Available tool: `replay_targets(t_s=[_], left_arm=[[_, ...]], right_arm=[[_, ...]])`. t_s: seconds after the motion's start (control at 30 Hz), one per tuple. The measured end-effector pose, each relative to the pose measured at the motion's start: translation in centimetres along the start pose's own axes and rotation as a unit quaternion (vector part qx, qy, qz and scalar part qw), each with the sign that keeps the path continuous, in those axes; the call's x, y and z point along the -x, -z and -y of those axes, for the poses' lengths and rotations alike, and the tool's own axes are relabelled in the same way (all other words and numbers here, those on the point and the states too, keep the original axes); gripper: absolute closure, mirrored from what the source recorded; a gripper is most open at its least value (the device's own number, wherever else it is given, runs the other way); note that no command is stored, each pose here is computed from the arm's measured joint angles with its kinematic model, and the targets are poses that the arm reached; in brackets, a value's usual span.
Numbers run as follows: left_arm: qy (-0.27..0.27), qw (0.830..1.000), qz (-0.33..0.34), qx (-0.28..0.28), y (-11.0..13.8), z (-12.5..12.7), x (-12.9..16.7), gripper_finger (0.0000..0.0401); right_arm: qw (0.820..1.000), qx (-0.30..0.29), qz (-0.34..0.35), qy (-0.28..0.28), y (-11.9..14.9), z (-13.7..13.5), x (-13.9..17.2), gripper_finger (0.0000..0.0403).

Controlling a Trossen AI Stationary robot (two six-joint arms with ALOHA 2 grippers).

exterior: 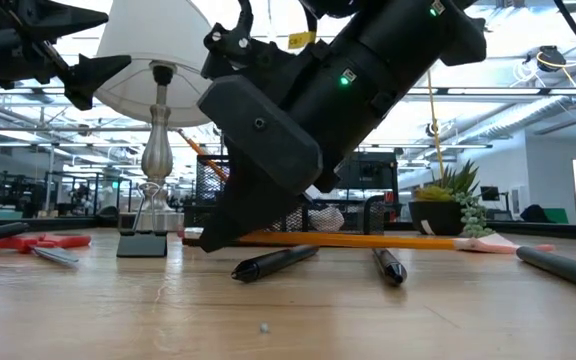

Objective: Pick and place office supplies into organizer
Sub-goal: Put the orange pencil into the black desk organizer

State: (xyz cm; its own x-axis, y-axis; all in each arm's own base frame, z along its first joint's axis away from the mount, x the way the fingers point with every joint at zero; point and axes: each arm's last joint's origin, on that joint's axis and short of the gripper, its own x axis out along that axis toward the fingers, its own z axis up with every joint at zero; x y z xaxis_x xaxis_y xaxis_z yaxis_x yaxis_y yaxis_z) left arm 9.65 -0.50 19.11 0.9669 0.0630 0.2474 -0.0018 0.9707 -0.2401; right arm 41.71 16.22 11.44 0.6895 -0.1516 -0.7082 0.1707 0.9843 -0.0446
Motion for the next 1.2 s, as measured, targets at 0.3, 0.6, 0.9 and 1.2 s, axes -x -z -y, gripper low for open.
replay_targets(t_s=[0.3,0.6,0.9,1.2], left_arm=[[0.000,1.000,0.000,0.000,0.0,0.0,0.0,0.0082],[0.000,1.000,0.000,0.000,0.0,0.0,0.0,0.0082],[0.000,1.000,0.000,0.000,0.0,0.0,0.0,0.0082],[0.000,1.000,0.000,0.000,0.0,0.0,0.0,0.0082]], right_arm=[[0.999,0.008,0.041,-0.012,-1.7,0.7,0.5,0.0374],[0.992,0.010,0.121,-0.028,-6.0,2.6,3.4,0.0384],[0.985,0.021,0.168,-0.015,-8.8,5.0,5.9,0.0382],[0.980,0.033,0.195,0.006,-10.6,7.4,7.6,0.0379]])
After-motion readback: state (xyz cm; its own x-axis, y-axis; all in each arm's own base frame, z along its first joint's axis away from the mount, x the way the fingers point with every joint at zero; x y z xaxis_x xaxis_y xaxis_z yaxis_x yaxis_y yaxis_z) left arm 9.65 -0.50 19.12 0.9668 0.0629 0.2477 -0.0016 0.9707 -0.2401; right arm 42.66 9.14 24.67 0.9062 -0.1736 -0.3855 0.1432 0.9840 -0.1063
